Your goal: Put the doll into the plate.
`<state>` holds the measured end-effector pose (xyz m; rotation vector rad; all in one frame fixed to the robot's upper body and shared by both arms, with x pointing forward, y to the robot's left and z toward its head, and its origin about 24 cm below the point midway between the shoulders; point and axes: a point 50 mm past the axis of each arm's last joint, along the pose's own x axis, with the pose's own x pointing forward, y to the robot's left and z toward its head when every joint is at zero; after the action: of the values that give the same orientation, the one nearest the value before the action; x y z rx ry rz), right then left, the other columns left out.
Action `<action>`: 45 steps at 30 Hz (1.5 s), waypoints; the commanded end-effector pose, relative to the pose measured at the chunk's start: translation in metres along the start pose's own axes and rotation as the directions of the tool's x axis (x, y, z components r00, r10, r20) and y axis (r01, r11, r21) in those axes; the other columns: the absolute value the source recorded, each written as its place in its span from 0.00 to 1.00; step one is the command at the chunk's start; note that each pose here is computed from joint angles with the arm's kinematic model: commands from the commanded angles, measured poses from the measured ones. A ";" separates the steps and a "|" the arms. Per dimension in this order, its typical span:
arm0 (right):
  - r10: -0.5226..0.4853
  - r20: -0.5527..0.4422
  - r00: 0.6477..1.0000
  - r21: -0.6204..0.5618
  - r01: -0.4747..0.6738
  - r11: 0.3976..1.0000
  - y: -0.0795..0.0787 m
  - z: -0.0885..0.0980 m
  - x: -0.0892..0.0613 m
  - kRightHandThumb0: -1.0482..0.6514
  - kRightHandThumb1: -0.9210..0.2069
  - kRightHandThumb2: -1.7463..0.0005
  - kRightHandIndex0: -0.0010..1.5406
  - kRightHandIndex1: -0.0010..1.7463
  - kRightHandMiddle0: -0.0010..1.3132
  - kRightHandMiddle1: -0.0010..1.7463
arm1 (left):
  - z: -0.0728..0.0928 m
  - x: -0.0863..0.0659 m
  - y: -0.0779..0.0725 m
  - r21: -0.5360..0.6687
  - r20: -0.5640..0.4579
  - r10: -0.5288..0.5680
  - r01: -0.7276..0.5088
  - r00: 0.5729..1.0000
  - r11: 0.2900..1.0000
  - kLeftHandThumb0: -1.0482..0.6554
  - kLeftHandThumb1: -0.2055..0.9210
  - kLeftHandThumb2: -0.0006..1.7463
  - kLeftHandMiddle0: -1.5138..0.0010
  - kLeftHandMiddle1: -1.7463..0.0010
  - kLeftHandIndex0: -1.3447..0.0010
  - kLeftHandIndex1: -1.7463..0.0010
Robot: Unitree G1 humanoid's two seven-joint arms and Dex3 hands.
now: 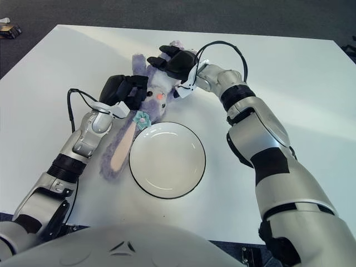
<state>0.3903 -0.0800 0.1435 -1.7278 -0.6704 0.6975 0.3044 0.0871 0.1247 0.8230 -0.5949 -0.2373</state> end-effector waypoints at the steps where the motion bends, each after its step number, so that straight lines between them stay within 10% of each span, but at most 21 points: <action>1: 0.034 -0.035 0.999 -0.020 -0.035 0.999 0.011 -0.001 -0.001 0.29 0.36 0.61 0.00 0.00 0.01 0.01 | -0.001 0.000 -0.002 0.035 0.002 -0.025 0.025 1.000 0.999 0.10 1.00 0.69 0.16 0.00 0.18 0.00; 6: 0.029 -0.063 0.998 -0.030 -0.031 0.999 0.020 0.000 0.000 0.28 0.36 0.60 0.00 0.00 0.02 0.02 | 0.000 0.000 -0.002 0.034 0.008 -0.023 0.023 1.000 0.999 0.09 1.00 0.69 0.15 0.00 0.16 0.00; 12: -0.028 -0.096 0.995 -0.050 0.023 0.998 0.036 0.004 -0.003 0.34 0.41 0.52 0.09 0.05 0.00 0.31 | 0.000 0.000 -0.002 0.024 0.005 -0.026 0.026 1.000 0.999 0.10 1.00 0.67 0.12 0.00 0.15 0.00; 21: -0.108 -0.105 0.989 -0.095 0.098 0.991 0.037 0.004 -0.004 0.64 0.63 0.22 0.00 0.81 0.00 0.84 | -0.001 0.001 -0.002 0.014 -0.010 -0.021 0.021 1.000 1.000 0.12 1.00 0.65 0.12 0.00 0.15 0.00; 25: -0.136 -0.101 0.985 -0.133 0.122 0.984 0.037 0.005 -0.004 0.68 0.65 0.18 0.01 0.89 0.01 0.89 | -0.001 0.001 -0.003 0.002 -0.012 -0.025 0.025 1.000 1.000 0.11 1.00 0.65 0.10 0.00 0.14 0.00; 32: -0.196 -0.096 0.976 -0.189 0.175 0.966 0.041 0.009 -0.004 0.86 0.48 0.31 0.34 0.97 0.14 0.98 | 0.000 0.002 -0.003 -0.010 -0.001 -0.019 0.019 1.000 1.000 0.09 1.00 0.67 0.09 0.00 0.12 0.00; 36: -0.261 -0.077 0.962 -0.225 0.239 0.945 0.042 0.010 -0.006 0.67 0.56 0.26 0.45 0.90 0.29 0.99 | -0.001 0.002 -0.002 -0.017 -0.005 -0.023 0.022 1.000 1.000 0.07 1.00 0.68 0.09 0.00 0.10 0.00; 45: -0.235 -0.050 0.971 -0.233 0.218 0.948 0.046 0.010 -0.010 0.62 0.70 0.13 0.43 1.00 0.47 0.99 | -0.001 0.002 -0.003 -0.043 -0.011 -0.021 0.021 1.000 0.999 0.08 1.00 0.67 0.10 0.00 0.11 0.00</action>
<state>0.3855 -0.0853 0.1154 -1.8088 -0.9628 0.3171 0.3049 0.0840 0.1244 0.7895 -0.5859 -0.2559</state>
